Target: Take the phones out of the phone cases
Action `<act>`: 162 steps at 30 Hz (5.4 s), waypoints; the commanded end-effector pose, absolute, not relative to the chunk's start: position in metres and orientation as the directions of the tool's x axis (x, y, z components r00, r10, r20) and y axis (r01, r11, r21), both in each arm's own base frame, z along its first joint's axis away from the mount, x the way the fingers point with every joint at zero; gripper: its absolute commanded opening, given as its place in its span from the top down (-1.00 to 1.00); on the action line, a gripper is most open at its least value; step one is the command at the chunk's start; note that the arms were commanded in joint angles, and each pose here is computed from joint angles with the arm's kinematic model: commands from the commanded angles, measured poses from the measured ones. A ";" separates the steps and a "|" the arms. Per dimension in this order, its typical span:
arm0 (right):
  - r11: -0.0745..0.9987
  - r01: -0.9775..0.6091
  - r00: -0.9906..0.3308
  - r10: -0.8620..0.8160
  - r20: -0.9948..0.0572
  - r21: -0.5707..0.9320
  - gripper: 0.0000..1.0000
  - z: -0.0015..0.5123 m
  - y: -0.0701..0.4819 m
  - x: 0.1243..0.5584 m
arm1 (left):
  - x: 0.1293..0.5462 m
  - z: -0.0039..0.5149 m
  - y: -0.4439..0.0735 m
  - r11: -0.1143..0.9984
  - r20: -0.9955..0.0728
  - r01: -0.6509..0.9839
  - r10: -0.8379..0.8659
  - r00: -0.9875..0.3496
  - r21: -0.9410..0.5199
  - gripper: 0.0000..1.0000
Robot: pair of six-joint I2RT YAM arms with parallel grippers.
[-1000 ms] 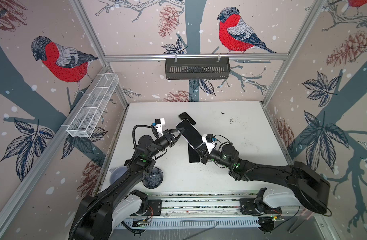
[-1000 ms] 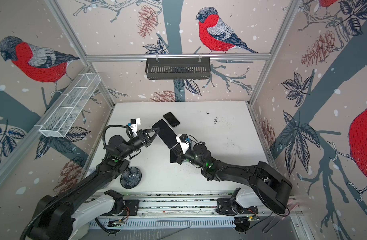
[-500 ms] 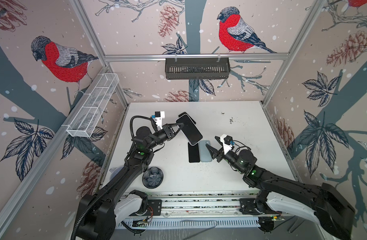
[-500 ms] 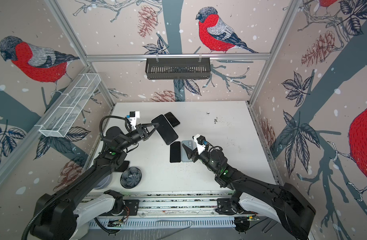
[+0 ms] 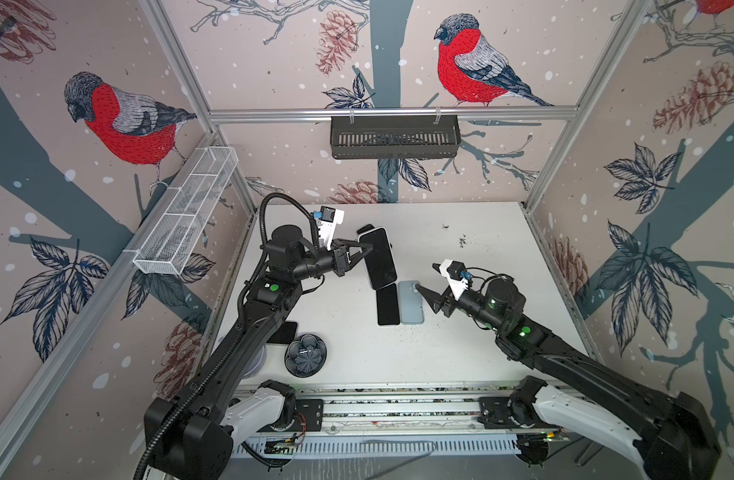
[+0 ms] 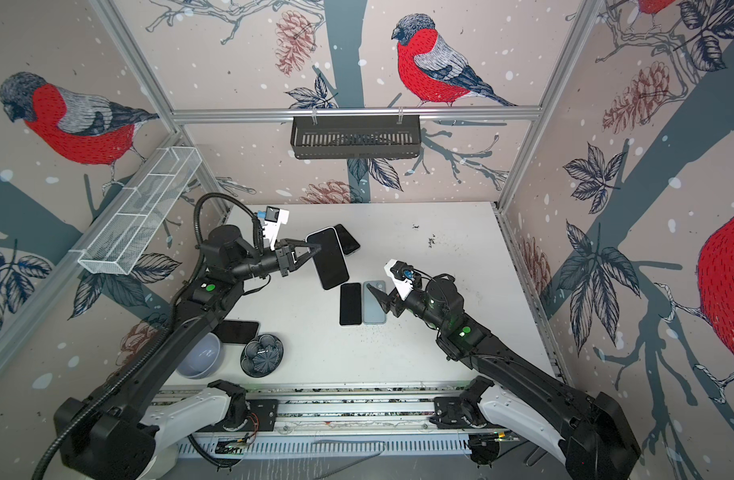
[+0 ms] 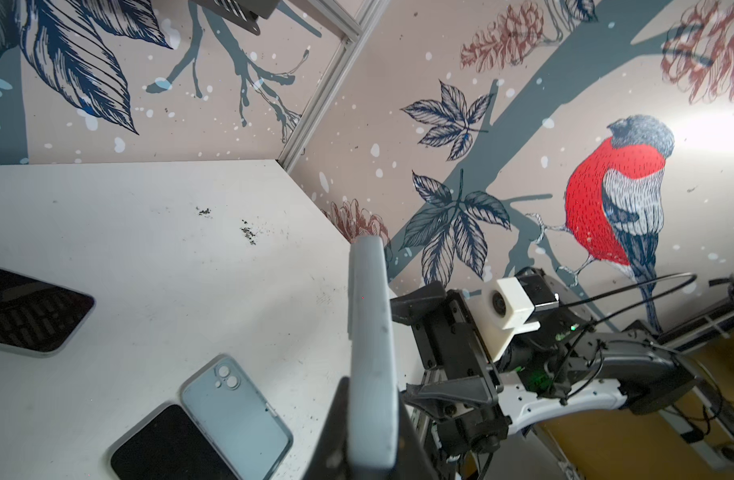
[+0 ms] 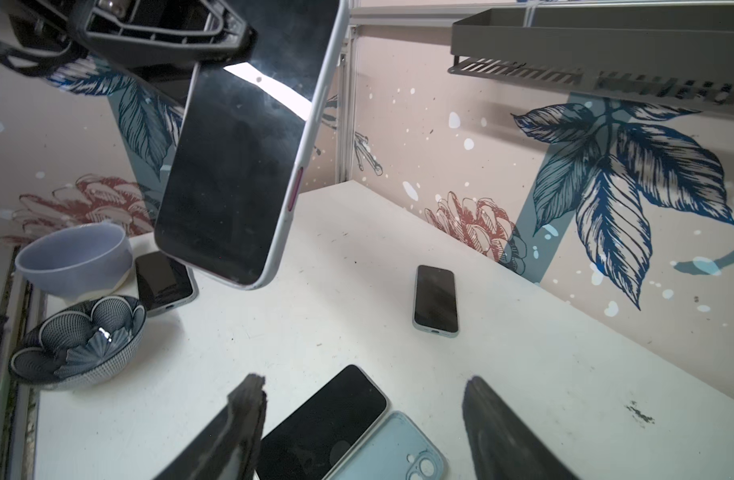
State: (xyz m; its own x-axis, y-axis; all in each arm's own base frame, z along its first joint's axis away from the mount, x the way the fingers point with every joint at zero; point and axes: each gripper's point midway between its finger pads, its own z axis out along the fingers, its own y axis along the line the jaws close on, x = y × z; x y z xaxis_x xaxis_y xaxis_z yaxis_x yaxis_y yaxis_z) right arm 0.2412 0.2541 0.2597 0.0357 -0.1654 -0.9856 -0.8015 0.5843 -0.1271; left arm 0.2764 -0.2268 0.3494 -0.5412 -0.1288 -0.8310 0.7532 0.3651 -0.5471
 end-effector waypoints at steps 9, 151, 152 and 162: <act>0.374 -0.899 0.132 -0.262 -0.956 -0.227 -0.52 0.260 0.266 0.217 | 0.236 0.349 -0.227 0.273 -0.950 0.918 0.044 -0.310 -0.287 1.00; 0.212 -0.797 0.440 -0.437 -0.785 -0.565 0.80 0.233 0.338 0.245 | 0.207 0.357 -0.260 -0.002 -0.946 0.947 -0.050 -0.320 -0.321 1.00; 0.267 -0.781 0.430 -0.426 -0.796 -0.565 0.74 0.237 0.334 0.249 | 0.208 0.358 -0.260 0.001 -0.945 0.947 -0.053 -0.322 -0.322 1.00; 0.598 -0.763 0.227 -0.107 -0.968 -0.245 -0.27 0.280 0.273 0.243 | 0.215 0.388 -0.243 0.058 -0.886 0.912 -0.269 -0.378 -0.406 1.00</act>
